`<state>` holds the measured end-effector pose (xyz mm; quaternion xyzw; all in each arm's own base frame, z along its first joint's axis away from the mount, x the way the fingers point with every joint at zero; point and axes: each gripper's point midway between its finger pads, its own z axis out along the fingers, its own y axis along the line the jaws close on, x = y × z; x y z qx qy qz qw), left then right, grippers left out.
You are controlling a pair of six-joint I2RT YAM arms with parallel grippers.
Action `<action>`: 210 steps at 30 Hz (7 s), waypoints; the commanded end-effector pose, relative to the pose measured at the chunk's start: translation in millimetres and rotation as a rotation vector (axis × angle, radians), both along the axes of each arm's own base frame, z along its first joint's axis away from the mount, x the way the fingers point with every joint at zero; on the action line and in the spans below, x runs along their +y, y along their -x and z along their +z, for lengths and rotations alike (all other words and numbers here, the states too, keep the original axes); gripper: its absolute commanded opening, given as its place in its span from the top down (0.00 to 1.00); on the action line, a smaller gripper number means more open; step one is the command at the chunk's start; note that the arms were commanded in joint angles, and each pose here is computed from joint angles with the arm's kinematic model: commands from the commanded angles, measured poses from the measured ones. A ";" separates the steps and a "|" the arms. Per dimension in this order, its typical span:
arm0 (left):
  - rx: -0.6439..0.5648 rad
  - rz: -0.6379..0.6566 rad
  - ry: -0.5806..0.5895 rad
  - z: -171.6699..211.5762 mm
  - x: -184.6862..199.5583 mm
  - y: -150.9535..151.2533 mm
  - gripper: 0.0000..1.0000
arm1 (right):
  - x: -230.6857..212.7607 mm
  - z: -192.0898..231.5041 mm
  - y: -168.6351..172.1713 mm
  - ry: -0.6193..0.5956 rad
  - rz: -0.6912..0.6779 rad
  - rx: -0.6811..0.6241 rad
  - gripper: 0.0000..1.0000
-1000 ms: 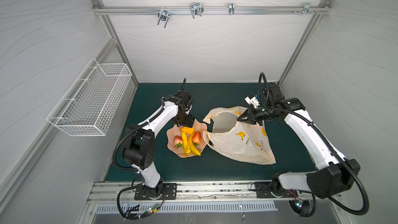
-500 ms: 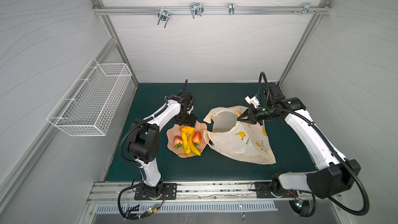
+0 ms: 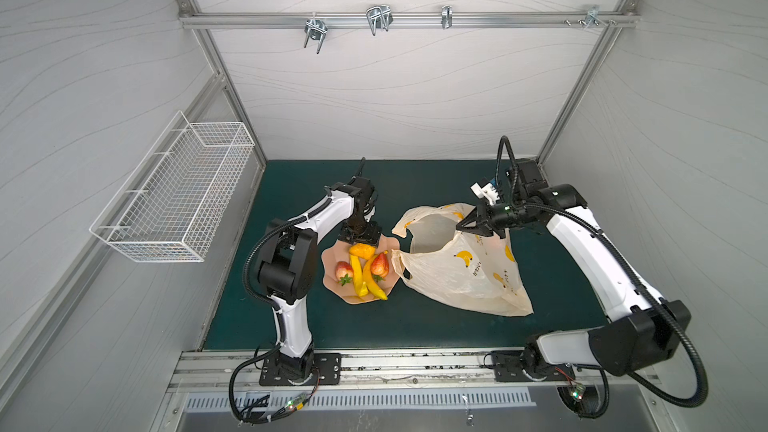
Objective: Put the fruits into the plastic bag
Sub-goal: 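Lift the yellow pear and carry it with the left gripper into the bag mouth, then open the left gripper to drop the yellow pear inside the bag, then move the left gripper back over the bowl above the bananas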
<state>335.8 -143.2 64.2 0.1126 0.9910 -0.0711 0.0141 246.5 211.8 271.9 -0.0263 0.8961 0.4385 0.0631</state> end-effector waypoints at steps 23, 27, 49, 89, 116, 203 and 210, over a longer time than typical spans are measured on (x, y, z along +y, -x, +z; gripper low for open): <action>-0.111 0.037 0.051 75.5 -1.1 -3.3 0.48 | -2.3 3.7 1.7 0.005 0.011 -0.005 0.99; -0.160 0.043 0.084 104.7 -2.9 -1.8 0.48 | -2.7 4.1 2.4 0.006 0.009 -0.008 0.99; -0.478 -0.370 0.273 175.3 -80.7 46.6 0.49 | -3.9 9.5 6.8 0.004 0.012 -0.017 0.99; -0.379 -0.652 0.153 84.9 -155.7 59.3 0.54 | 10.6 25.8 5.7 -0.082 0.043 0.003 1.00; -0.373 -0.626 0.352 92.9 -206.5 59.0 0.54 | 16.2 22.2 14.7 -0.097 0.058 0.015 1.00; -0.139 0.134 0.206 108.1 -82.3 59.1 0.21 | 9.7 11.6 13.4 -0.100 0.056 0.031 1.00; -0.150 0.218 0.167 116.6 -60.4 59.1 0.21 | 9.0 10.0 13.6 -0.094 0.054 0.033 1.00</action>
